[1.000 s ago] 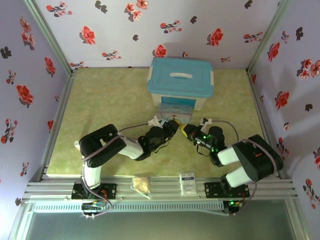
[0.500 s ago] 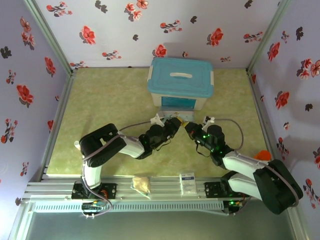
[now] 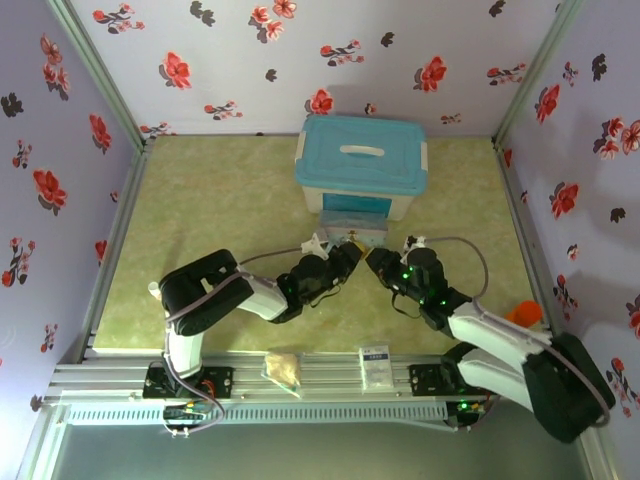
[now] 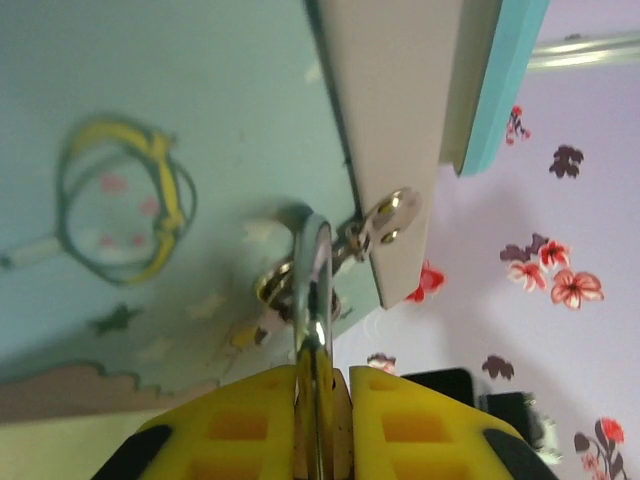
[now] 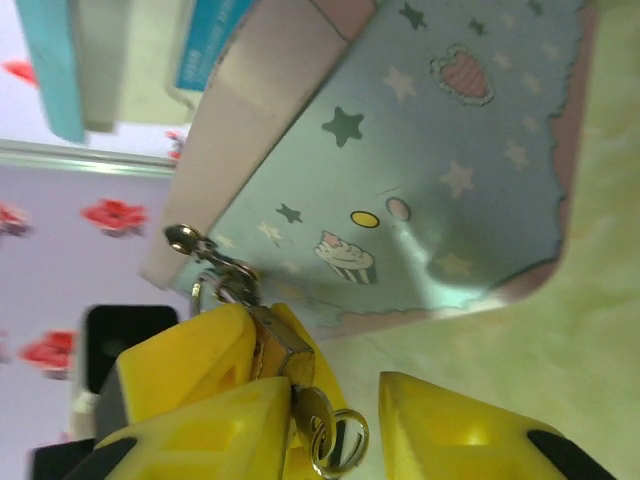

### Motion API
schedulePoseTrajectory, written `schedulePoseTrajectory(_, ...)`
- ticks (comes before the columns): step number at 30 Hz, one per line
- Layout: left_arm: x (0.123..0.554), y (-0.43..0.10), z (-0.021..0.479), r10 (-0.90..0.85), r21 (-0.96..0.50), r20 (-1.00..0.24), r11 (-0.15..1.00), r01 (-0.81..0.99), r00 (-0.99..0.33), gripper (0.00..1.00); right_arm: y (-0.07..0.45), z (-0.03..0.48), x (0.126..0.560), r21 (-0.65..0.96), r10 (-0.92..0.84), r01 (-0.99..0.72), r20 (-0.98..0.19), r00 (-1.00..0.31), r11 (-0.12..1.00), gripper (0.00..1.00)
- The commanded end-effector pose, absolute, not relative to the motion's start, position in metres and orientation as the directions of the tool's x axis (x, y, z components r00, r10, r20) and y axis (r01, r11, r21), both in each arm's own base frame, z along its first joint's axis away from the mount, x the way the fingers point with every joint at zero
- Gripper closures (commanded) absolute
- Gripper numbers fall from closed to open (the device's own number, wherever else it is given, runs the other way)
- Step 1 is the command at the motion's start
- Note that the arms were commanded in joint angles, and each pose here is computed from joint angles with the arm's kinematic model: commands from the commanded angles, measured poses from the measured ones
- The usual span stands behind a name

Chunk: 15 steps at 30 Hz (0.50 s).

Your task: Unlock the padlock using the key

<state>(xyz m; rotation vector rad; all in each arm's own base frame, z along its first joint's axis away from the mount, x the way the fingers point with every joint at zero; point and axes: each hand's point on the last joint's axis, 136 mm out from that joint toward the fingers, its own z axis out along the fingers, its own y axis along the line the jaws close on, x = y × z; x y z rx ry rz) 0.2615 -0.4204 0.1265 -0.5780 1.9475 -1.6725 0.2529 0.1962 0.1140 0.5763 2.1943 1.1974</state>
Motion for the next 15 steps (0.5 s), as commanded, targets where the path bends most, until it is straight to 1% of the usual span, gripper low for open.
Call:
schedulePoseTrajectory(1, 0.201, -0.450, 0.152, -0.420, -0.997, -0.077, 0.053, 0.060, -0.904, 1.00, 0.186, 0.093, 0.221, 0.736, 0.444, 0.040, -0.363, -0.819, 0.676, 0.64)
schedulePoseTrajectory(4, 0.196, -0.451, 0.140, -0.409, -0.996, -0.068, 0.075, 0.041, -0.910, 1.00, 0.185, 0.083, 0.212, 0.746, 0.426, 0.021, -0.358, -0.831, 0.666, 0.61)
schedulePoseTrajectory(7, 0.187, -0.452, 0.127, -0.395, -0.993, -0.069, 0.111, 0.027, -0.916, 1.00, 0.186, 0.081, 0.204, 0.685, 0.319, -0.069, -0.424, -0.848, 0.725, 0.61)
schedulePoseTrajectory(11, 0.182, -0.448, 0.111, -0.393, -0.989, -0.068, 0.146, 0.010, -0.917, 1.00, 0.178, 0.096, 0.201, 0.524, 0.170, -0.224, -0.600, -0.781, 0.822, 0.60)
schedulePoseTrajectory(13, 0.181, -0.445, 0.107, -0.396, -0.987, -0.072, 0.162, 0.007, -0.916, 1.00, 0.172, 0.107, 0.201, 0.454, 0.122, -0.278, -0.674, -0.729, 0.847, 0.56)
schedulePoseTrajectory(15, 0.179, -0.442, 0.102, -0.388, -0.981, -0.086, 0.194, 0.010, -0.918, 1.00, 0.167, 0.114, 0.202, 0.395, 0.086, -0.319, -0.732, -0.675, 0.862, 0.51)
